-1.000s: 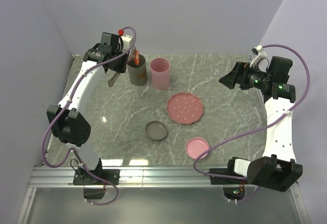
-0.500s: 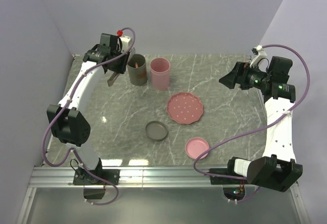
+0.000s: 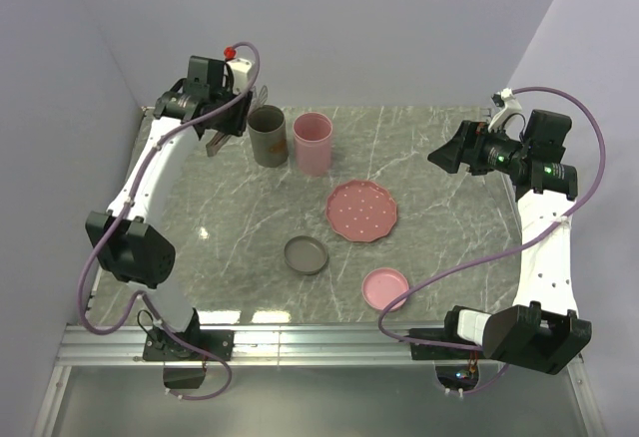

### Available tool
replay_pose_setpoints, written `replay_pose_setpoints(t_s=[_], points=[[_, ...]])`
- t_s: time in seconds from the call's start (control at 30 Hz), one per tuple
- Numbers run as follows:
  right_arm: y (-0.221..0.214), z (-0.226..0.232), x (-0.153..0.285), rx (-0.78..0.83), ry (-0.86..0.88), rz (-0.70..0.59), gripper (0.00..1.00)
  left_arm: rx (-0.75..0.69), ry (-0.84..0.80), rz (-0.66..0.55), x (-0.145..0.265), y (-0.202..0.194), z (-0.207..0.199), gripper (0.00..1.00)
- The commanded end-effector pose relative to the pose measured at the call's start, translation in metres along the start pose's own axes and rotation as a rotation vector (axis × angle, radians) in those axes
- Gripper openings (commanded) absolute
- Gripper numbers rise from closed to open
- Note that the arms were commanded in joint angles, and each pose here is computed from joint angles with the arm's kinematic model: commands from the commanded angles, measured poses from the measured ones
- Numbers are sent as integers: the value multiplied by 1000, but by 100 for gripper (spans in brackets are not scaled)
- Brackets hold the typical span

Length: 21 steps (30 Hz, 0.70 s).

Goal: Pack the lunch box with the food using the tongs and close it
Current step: Place the food into the lunch box, then put down the clamp

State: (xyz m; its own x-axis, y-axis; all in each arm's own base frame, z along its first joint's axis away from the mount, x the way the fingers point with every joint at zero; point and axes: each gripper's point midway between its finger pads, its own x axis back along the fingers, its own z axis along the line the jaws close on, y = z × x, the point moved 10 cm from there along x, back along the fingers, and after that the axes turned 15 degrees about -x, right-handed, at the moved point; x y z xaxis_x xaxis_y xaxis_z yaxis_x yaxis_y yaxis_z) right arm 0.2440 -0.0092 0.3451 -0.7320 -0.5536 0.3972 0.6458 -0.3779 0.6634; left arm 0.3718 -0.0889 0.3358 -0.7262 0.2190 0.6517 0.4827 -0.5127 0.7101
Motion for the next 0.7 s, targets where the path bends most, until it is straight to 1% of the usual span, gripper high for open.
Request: replay_pose_setpoints(t_s=[0.0, 0.03, 0.17, 0.23, 0.33, 0.47, 0.67], points=[[3, 5, 6, 25, 16, -21, 99, 29, 22, -114, 50, 15, 4, 45], [3, 6, 6, 26, 16, -20, 99, 39, 36, -120, 57, 13, 7, 46], [1, 6, 8, 42, 10, -12, 99, 92, 54, -100, 67, -3, 23, 53], [-1, 5, 8, 38, 7, 0, 99, 110, 78, -89, 70, -14, 33, 55], [-3, 4, 9, 42, 1, 6, 99, 137, 85, -66, 68, -30, 45, 54], [-6, 2, 9, 49, -6, 21, 99, 161, 110, -11, 54, -54, 62, 55], [-8, -3, 7, 53, -23, 40, 99, 211, 105, 95, 15, -95, 77, 55]])
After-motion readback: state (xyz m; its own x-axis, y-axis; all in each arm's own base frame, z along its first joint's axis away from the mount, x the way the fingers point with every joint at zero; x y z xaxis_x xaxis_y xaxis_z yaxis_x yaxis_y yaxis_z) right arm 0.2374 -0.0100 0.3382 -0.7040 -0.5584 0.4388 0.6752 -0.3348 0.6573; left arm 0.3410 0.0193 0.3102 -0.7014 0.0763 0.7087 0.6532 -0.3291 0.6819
